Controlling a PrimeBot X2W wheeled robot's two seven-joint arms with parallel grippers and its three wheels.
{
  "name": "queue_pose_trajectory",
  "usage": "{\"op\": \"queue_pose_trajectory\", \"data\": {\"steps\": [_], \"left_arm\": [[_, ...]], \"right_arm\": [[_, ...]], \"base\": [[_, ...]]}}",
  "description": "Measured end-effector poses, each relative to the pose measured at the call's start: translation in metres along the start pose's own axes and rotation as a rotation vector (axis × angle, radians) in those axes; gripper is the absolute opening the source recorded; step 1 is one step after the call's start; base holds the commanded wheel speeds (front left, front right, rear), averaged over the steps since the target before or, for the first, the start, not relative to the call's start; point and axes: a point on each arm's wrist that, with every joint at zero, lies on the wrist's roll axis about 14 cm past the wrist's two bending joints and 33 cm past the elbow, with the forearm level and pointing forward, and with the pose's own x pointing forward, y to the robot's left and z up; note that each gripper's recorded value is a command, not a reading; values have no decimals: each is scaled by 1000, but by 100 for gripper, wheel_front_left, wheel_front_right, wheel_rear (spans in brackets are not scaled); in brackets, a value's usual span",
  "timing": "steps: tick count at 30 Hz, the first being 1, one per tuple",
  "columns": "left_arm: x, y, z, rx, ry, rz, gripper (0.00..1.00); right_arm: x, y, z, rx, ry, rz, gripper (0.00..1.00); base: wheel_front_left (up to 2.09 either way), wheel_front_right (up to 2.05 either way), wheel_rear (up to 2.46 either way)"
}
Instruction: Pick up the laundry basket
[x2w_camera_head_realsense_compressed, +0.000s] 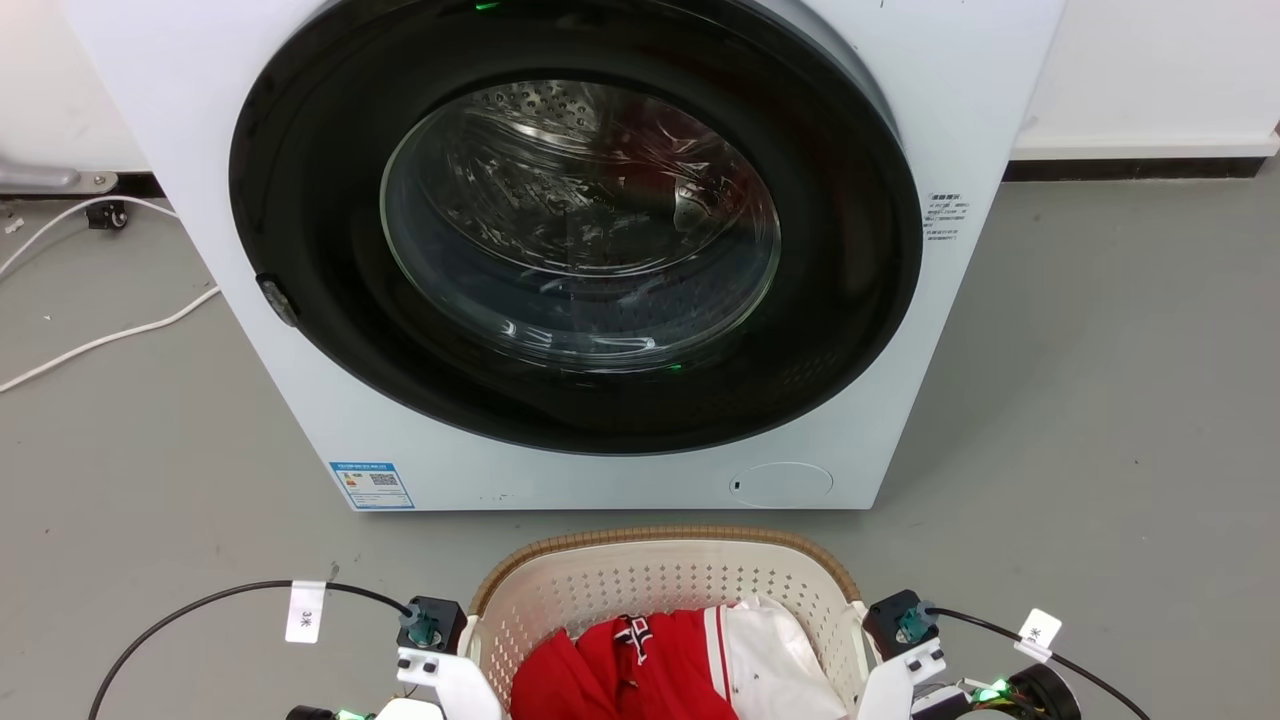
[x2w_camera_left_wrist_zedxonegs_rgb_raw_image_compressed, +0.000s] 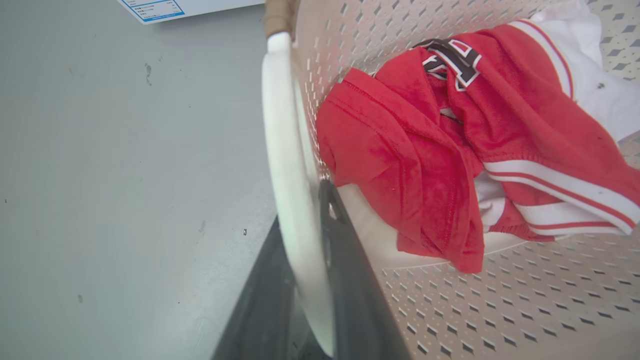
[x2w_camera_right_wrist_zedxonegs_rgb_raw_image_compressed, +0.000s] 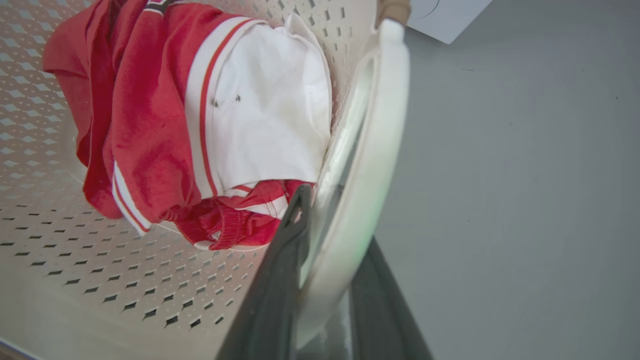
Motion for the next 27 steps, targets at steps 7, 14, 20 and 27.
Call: {"op": "queue_pose_trajectory", "data": {"steps": [7, 14, 20, 27], "left_arm": [[-2, 1, -2, 7, 11, -5, 0], [-2, 0, -3, 4, 19, -10, 0], [-1, 0, -6, 2, 29, -12, 0], [-1, 0, -4, -2, 28, -14, 0]], "right_arm": [[-1, 2, -2, 4, 10, 4, 0], [-1, 2, -4, 11, 18, 5, 0], [-1, 4, -6, 19, 24, 10, 0], [0, 5, -8, 19, 31, 13, 0]], "base": [[0, 0, 0], [0, 0, 0], [0, 0, 0], [0, 0, 0]]}}
